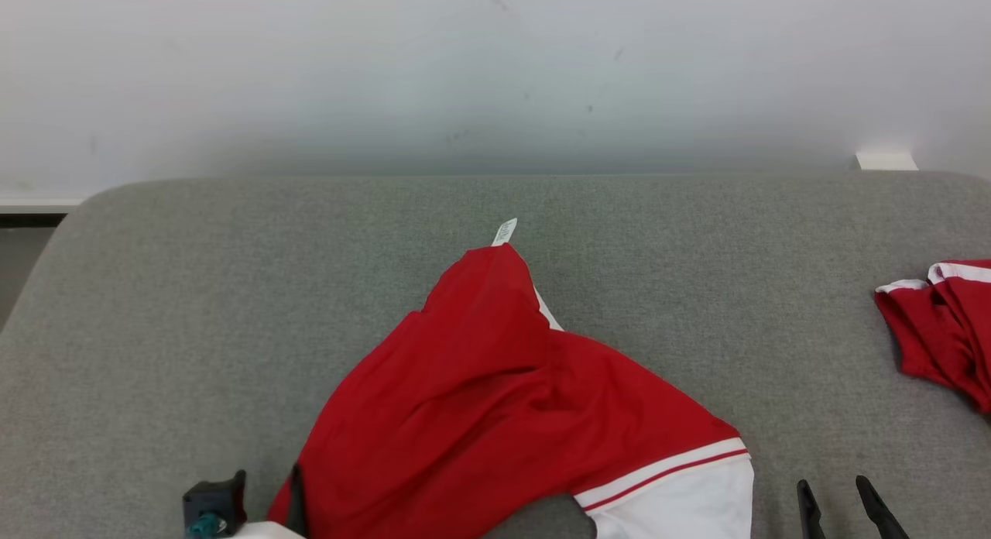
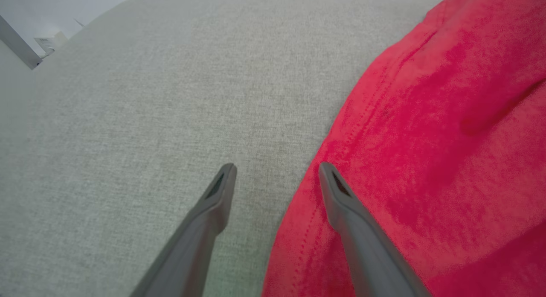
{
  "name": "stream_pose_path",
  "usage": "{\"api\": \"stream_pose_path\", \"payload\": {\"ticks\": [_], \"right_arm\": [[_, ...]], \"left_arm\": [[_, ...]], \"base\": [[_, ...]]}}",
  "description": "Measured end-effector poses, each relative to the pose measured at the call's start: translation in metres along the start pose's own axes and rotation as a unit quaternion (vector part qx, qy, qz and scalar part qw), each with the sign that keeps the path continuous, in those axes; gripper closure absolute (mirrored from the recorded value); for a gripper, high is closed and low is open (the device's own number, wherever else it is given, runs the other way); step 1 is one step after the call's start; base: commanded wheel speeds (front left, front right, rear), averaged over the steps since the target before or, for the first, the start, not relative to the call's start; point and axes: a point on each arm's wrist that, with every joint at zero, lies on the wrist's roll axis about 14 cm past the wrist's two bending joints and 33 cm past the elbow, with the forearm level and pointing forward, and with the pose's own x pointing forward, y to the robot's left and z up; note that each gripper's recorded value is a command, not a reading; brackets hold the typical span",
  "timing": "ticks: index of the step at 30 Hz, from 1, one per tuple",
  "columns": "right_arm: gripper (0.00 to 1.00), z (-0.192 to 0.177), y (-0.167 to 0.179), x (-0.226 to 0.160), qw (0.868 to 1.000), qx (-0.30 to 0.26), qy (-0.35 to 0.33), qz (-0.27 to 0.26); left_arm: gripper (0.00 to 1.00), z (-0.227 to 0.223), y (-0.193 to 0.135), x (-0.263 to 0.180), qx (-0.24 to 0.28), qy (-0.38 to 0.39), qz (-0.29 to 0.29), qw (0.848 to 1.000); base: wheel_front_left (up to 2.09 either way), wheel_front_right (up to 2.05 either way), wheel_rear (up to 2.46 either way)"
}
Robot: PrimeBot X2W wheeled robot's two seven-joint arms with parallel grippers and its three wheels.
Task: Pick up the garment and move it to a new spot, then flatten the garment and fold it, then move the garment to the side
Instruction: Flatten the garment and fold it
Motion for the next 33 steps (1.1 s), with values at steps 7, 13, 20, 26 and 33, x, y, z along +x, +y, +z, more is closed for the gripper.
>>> {"api": "stream_pose_path", "payload": {"ticks": [7,13,20,26,33], "right_arm": [[0.0,0.012,-0.005,-0.008,1.0,-0.002,-0.021,-0.007],[0.0,0.034,-0.009,-0.01,0.998,-0.007,-0.057,-0.012],[0.0,0.062,-0.013,-0.012,0.995,-0.015,-0.101,-0.017],[0.0,0.062,-0.011,-0.018,0.994,-0.016,-0.103,-0.016],[0.0,0.046,-0.004,-0.024,0.997,-0.011,-0.081,-0.009]], "left_arm": [[0.0,0.042,0.011,-0.02,0.001,-0.087,0.025,0.996],[0.0,0.087,0.006,-0.052,-0.005,-0.183,0.011,0.983],[0.0,0.102,-0.011,-0.08,-0.011,-0.23,-0.019,0.973],[0.0,0.079,-0.02,-0.09,-0.009,-0.205,-0.04,0.978],[0.0,0.078,-0.015,-0.093,-0.004,-0.208,-0.036,0.977]], "base": [[0.0,0.0,0.0],[0.0,0.0,0.0],[0.0,0.0,0.0],[0.0,0.0,0.0],[0.0,0.0,0.0]]}}
